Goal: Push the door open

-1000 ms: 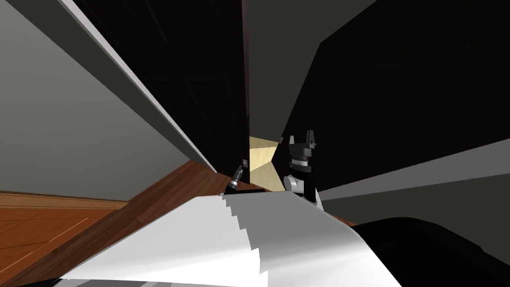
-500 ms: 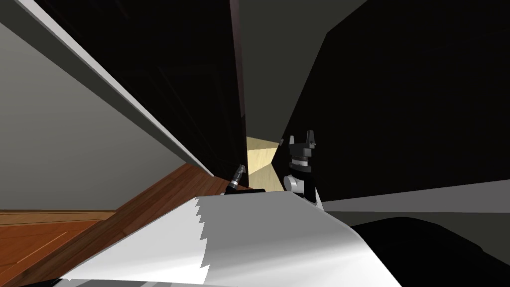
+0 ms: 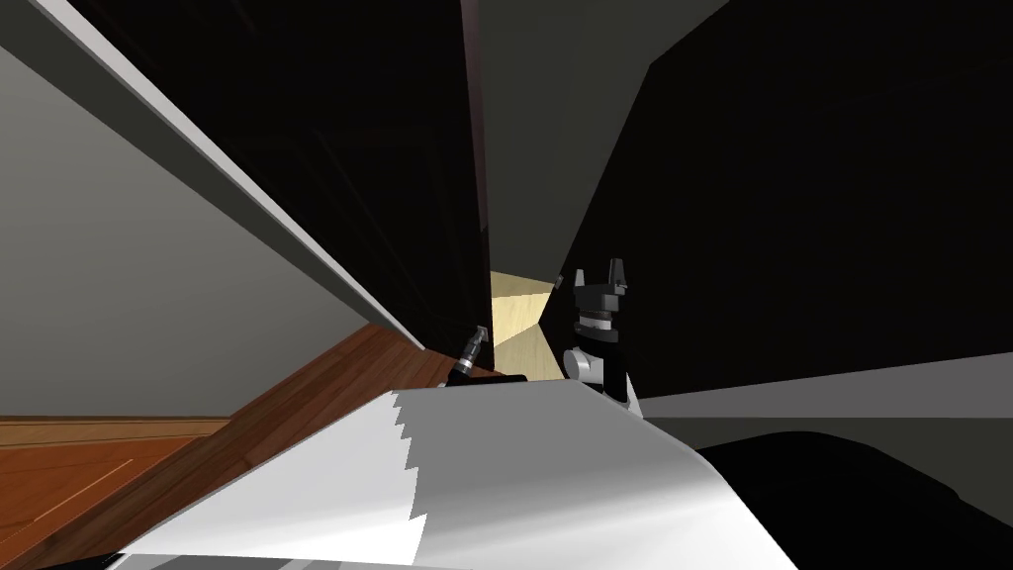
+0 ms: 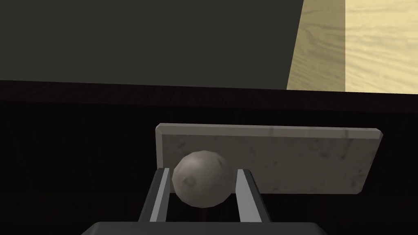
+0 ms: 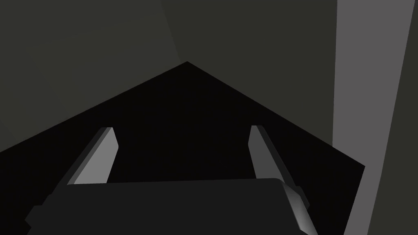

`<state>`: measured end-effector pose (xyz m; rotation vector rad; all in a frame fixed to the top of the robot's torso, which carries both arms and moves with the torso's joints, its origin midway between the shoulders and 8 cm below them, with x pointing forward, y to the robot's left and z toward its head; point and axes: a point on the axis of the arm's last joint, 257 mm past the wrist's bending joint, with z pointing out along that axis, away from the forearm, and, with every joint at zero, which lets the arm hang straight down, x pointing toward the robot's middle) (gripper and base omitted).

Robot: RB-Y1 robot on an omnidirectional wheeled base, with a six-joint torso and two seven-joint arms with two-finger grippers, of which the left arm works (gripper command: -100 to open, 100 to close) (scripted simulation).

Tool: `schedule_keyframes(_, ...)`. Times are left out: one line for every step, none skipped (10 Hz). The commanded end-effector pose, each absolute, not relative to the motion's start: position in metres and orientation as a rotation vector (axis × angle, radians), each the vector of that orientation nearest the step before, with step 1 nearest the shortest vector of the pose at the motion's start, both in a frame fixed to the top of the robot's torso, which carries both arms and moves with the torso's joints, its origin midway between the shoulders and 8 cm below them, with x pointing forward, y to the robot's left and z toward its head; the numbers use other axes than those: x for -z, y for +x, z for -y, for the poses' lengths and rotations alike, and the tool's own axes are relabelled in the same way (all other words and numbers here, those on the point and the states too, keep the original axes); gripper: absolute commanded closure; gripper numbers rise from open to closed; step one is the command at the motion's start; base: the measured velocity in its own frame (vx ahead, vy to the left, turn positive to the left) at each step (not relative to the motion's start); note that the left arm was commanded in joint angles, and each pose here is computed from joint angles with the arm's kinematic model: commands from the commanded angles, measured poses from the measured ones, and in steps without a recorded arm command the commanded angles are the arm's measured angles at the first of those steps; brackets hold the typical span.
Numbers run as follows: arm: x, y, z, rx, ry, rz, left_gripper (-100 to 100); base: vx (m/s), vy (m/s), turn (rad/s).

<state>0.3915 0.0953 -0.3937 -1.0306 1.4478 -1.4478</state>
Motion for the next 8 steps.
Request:
schedule_keyframes(0.392,0.392,-0.095,1.451,-1.028,-1.444,100,0.000,0.000,0.000)
schedule_keyframes(0.395,0.394,-0.102,1.434,-1.033,-1.444,100,0.097,-0.030,0.023)
schedule_keyframes(0.395,0.395,-0.106,1.425,-1.035,-1.441,100,0.165,-0.078,0.037)
schedule_keyframes(0.395,0.396,-0.108,1.419,-1.036,-1.438,100,0.168,-0.090,0.044)
schedule_keyframes(0.395,0.398,-0.113,1.408,-1.038,-1.433,100,0.159,-0.067,0.035)
schedule_keyframes(0.395,0.401,-0.120,1.394,-1.041,-1.426,100,0.172,-0.087,0.030)
schedule_keyframes(0.396,0.404,-0.126,1.380,-1.045,-1.418,100,0.194,-0.100,0.070)
schedule_keyframes(0.396,0.407,-0.133,1.364,-1.050,-1.409,100,0.217,-0.098,0.095)
